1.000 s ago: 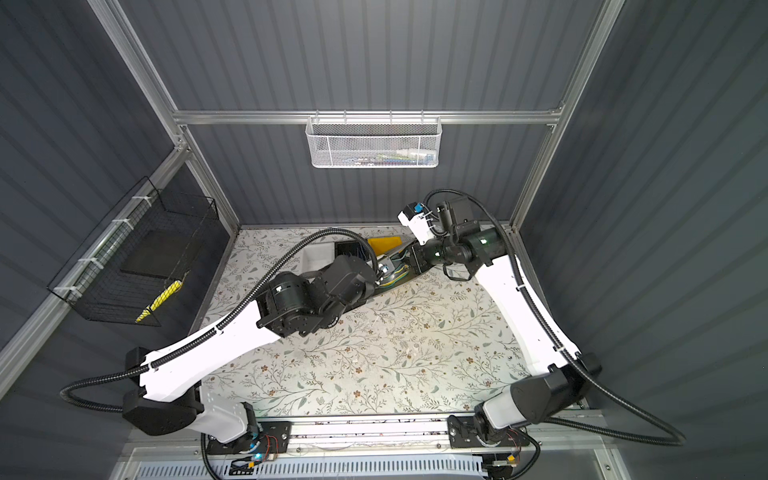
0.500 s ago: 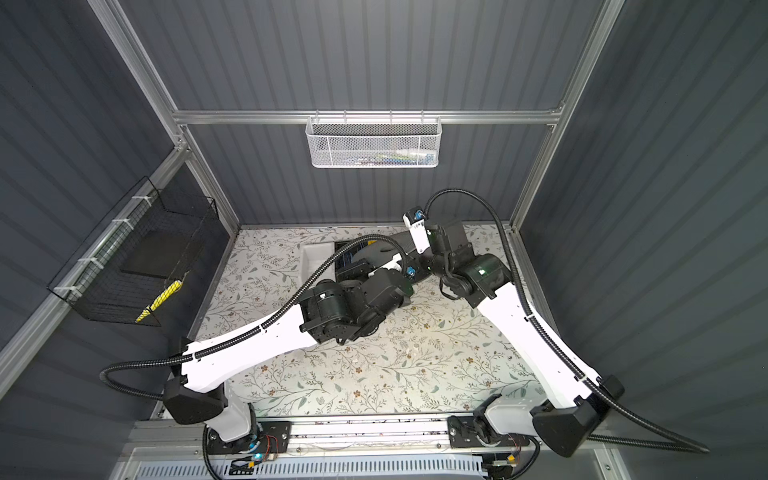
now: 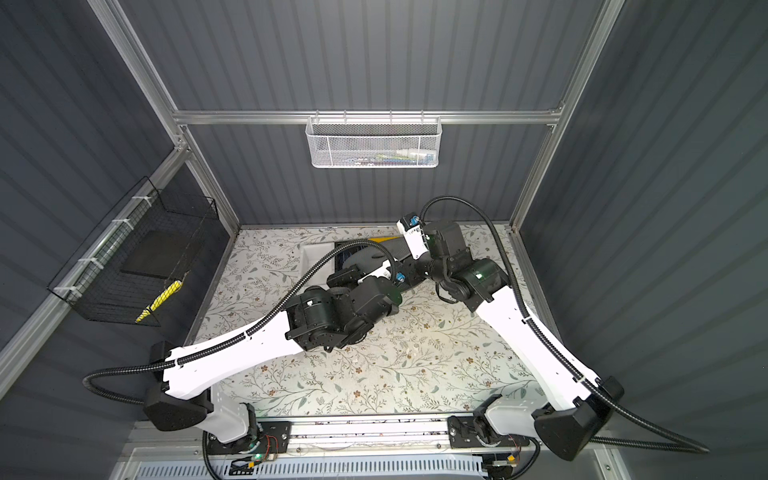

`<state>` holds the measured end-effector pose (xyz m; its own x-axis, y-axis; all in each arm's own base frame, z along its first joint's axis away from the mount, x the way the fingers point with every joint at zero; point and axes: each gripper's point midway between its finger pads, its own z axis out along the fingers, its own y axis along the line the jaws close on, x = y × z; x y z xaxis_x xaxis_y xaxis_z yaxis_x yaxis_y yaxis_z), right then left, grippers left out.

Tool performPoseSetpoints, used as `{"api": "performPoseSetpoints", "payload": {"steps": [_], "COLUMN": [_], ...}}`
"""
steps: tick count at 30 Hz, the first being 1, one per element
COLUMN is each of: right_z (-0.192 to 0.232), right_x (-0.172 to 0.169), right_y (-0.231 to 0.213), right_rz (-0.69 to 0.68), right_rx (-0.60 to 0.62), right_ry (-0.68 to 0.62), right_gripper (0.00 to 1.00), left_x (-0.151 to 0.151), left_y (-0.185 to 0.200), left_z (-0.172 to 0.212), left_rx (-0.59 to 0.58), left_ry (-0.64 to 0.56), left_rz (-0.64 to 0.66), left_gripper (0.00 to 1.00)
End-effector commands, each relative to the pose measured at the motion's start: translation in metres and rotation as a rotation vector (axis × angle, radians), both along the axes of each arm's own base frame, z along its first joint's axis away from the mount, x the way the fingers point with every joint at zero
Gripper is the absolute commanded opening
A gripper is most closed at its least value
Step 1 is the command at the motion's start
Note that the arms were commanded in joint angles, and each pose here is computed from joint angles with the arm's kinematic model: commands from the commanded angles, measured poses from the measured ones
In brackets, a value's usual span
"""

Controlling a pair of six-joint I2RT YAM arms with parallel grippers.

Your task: Wrap the cables

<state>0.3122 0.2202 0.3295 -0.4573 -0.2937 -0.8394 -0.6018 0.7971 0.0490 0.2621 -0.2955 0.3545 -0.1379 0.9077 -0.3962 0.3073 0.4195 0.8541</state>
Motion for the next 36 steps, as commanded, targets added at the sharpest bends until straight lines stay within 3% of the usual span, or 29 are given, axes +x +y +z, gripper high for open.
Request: {"api": "performPoseSetpoints", "payload": {"steps": [1,6,15,18,24,31,36], "right_z": [0.035,0.048,0.042,0.049,0.067,0.073,0.063], "right_x": [-0.102,-0.104,-0.097,-0.093,-0.087,-0.087,-0.075], "right_y": [0.049,0.038,0.016,-0.002,-0.031,-0.038,-0.046], "right_rz": [0.487,0.485,0.412,0.350,0.251,0.227,0.161], "right_rx": [0.258,0.268,0.221,0.217,0.259,0.345,0.390], "right_ry": [0.132,0.091,0.104,0.065,-0.002,0.002,0.018], "right_gripper": [0.11,0.21,0.26,0.38,0.47,0.46,0.38], "left_x": [0.023,0.014,0.009,0.004,-0.002,0.001,0.013], "left_y": [-0.023,-0.020,-0.005,-0.001,0.006,0.008,0.018], "left_z": [-0.011,-0.009,0.006,0.005,-0.001,-0.023,-0.037], "left_rx": [-0.111,-0.133,-0.202,-0.238,-0.302,-0.377,-0.370], "left_ry": [-0.035,-0.006,-0.033,-0.011,0.057,0.218,0.229], "left_rz": [0.024,-0.020,-0.017,-0.042,-0.069,-0.060,0.007], "left_gripper": [0.00,0.00,0.00,0.00,0.00,0.00,0.00]}}
